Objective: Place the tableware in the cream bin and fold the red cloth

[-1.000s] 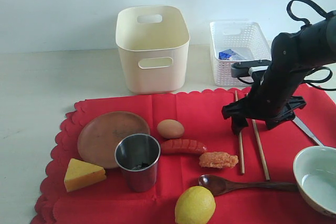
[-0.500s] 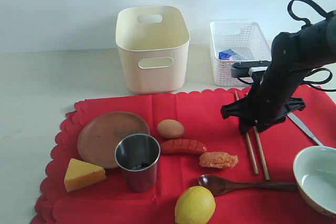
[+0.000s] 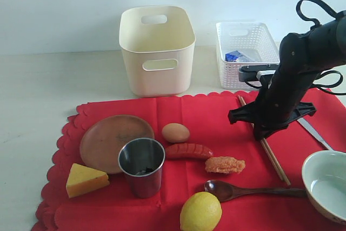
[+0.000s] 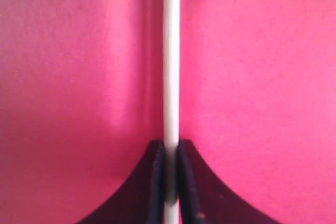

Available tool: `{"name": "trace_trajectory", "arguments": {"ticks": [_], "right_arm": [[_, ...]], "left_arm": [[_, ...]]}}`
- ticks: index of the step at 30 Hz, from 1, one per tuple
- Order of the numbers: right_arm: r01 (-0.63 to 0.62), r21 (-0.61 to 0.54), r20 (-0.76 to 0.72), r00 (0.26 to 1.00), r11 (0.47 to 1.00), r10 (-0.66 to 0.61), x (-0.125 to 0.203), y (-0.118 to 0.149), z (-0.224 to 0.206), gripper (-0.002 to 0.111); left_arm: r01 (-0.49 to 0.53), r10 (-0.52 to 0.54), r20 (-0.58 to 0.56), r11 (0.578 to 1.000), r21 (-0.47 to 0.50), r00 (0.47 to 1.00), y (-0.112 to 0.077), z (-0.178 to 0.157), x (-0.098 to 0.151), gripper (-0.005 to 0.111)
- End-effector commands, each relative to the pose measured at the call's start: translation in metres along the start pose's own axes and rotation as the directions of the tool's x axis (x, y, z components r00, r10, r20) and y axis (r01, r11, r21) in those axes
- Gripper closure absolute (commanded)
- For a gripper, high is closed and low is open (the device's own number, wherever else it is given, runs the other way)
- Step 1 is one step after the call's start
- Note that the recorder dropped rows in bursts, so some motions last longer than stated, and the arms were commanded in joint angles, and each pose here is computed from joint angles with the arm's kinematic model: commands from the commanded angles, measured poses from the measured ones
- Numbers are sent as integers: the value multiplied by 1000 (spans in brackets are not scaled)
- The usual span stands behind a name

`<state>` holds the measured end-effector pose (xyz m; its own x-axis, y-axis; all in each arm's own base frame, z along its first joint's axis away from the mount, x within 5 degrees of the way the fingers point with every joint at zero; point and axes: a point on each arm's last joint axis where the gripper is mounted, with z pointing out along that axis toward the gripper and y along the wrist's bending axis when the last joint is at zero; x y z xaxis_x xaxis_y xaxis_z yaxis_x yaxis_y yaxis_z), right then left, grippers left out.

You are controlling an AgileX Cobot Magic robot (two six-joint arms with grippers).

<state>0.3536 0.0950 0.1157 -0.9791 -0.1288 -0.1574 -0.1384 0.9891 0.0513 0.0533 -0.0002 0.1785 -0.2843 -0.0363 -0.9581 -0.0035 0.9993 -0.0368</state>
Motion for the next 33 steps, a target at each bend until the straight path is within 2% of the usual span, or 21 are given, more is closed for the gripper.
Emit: {"name": "trace_trajectory", "arguments": {"ticks": [1,33], "right_arm": [[0,3,-20,1000,1000,0,3,0,2,107],[16,9,-21,1000,1000,-15,3,-1,2,108]], "left_arm": [[5,-5,24,1000,8,1000,-1,-1,-3,107],[5,-5,24,1000,8,1000,-1,-1,-3,107]]}}
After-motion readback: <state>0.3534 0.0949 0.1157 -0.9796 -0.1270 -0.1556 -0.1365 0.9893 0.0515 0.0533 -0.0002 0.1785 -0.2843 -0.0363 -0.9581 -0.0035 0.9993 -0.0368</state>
